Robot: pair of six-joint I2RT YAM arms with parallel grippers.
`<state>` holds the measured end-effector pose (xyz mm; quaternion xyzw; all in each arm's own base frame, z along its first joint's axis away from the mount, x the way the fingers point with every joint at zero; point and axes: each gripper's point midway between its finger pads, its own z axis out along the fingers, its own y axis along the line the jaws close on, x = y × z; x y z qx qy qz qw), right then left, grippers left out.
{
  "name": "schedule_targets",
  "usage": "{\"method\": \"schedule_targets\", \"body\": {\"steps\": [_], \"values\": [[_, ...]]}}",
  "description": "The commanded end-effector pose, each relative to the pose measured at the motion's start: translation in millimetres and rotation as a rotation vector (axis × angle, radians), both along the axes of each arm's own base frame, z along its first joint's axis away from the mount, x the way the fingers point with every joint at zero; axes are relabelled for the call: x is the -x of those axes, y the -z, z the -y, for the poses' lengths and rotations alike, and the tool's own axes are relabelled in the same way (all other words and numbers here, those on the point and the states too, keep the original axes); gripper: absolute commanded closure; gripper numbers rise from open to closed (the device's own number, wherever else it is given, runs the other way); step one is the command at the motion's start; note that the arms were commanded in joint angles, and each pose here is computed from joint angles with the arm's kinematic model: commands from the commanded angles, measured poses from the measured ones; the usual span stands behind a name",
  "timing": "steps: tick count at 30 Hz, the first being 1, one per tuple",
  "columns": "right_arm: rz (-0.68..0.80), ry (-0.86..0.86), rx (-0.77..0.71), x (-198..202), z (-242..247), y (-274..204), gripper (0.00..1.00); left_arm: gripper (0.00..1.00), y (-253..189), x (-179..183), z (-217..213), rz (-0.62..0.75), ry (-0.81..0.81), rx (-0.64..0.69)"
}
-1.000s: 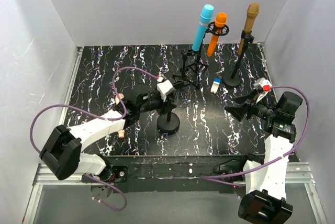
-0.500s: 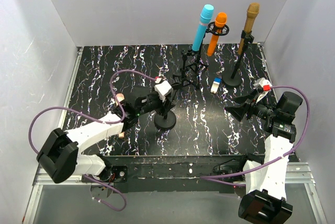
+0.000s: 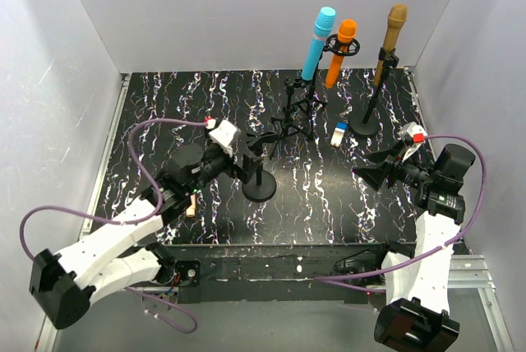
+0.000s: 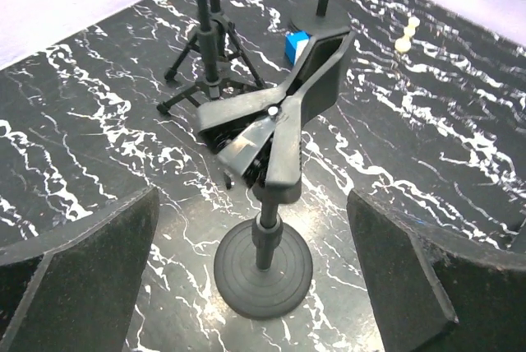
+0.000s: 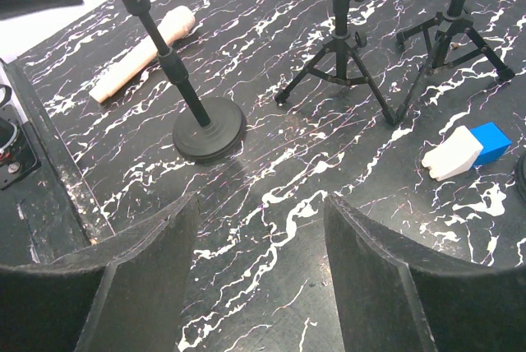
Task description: Attach the microphones to the stand
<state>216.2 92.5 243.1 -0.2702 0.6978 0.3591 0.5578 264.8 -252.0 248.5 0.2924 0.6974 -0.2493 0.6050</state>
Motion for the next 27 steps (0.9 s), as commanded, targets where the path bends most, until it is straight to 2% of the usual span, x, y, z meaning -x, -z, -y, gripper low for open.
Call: {"method": "schedule_targets", "body": {"steps": [1, 4, 9, 12, 15, 17, 23, 27], "values": [[0.019, 0.000, 0.003, -3, 2, -3, 0.31, 0.02, -15, 13, -29, -0.029, -0.095, 0.055], [0.019, 0.005, 0.005, -4, 3, -3, 0.31, 0.02, -30, 20, -42, -0.054, -0.147, 0.116], [0.012, 0.009, 0.005, -5, 3, -1, 0.31, 0.02, -12, 1, -95, -0.152, -0.492, 0.104], [0.012, 0.009, 0.005, -5, 3, -1, 0.31, 0.02, 19, -13, -117, -0.305, -0.610, 0.089], [0.013, 0.013, 0.009, -5, 4, -1, 0.31, 0.02, 57, -28, -148, -0.508, -0.718, 0.160], [0.016, 0.014, 0.011, -5, 4, -1, 0.31, 0.02, 78, -32, -171, -0.586, -0.809, 0.181], [0.017, 0.010, 0.008, -4, 4, -2, 0.31, 0.02, 137, -29, -209, -0.702, -1.045, -0.005], [0.012, 0.012, 0.009, -5, 4, -1, 0.31, 0.02, 164, -33, -211, -0.810, -1.113, -0.073]]}}
